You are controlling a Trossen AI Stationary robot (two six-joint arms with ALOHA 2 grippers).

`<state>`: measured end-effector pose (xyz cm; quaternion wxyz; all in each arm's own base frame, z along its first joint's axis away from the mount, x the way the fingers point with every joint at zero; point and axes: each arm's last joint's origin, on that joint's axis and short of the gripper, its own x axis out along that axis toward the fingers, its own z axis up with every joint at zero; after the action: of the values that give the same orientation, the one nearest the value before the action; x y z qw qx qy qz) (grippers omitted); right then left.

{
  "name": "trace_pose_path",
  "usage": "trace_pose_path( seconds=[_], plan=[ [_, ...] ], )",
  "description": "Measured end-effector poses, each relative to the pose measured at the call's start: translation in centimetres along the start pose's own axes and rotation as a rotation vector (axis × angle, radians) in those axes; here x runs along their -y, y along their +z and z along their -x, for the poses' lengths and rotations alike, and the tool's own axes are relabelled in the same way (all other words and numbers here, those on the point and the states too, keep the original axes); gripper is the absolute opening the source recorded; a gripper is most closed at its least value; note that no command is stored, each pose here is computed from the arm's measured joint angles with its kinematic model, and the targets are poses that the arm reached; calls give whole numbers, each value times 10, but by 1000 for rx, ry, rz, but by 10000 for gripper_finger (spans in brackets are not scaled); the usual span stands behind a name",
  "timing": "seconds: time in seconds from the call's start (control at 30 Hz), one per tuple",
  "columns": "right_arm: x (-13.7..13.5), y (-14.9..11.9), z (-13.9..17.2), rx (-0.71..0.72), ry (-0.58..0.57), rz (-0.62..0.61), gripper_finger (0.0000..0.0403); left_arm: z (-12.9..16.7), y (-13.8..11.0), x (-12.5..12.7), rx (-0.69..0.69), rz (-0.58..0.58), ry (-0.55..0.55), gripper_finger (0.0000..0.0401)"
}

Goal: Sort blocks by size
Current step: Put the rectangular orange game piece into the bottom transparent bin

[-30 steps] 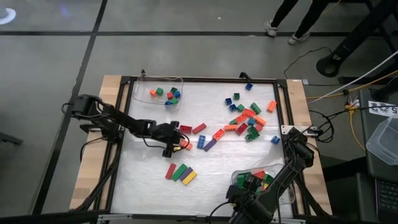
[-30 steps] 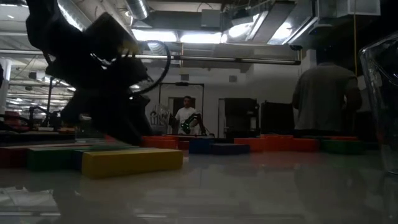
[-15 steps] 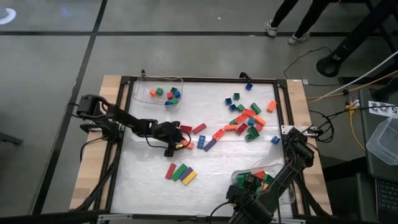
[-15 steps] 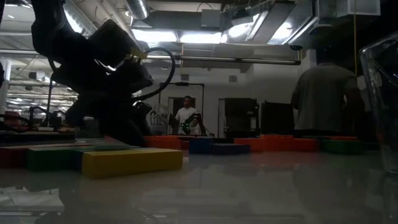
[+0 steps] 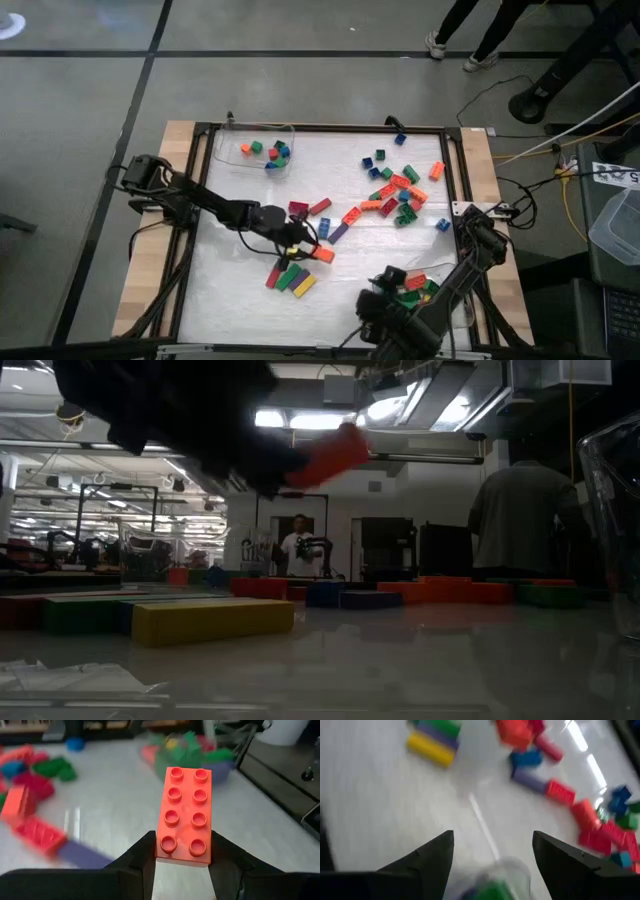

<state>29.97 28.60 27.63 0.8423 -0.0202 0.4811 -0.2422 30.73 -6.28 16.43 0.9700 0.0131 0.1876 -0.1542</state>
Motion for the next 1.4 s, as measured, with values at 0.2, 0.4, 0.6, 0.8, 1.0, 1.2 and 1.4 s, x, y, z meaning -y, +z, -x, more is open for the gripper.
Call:
trace_pose_path(
  seconds=[0.2, 0.4, 0.6, 0.8, 1.0, 1.2, 1.4],
  plan=[
    [9, 33, -23, 61, -4, -113, 269, -7, 22, 18, 66, -87, -21, 133],
    [17, 60, -43, 82, 19, -90, 269, -8, 31, 30, 95, -139, -40, 136],
    [18, 74, -50, 117, 53, -60, 269, -8, 31, 36, 98, -149, -47, 137],
    [18, 74, -52, 65, 106, -66, 258, -8, 31, 42, 99, -185, -55, 138],
    [17, 74, -52, 45, 129, -64, 194, -8, 34, 42, 131, -187, -57, 138],
    [17, 74, -52, 46, 129, -66, 134, -8, 34, 42, 129, -201, -54, 139],
    [16, 74, -51, 44, 133, -64, 135, -8, 34, 42, 129, -201, -54, 139]
  ],
)
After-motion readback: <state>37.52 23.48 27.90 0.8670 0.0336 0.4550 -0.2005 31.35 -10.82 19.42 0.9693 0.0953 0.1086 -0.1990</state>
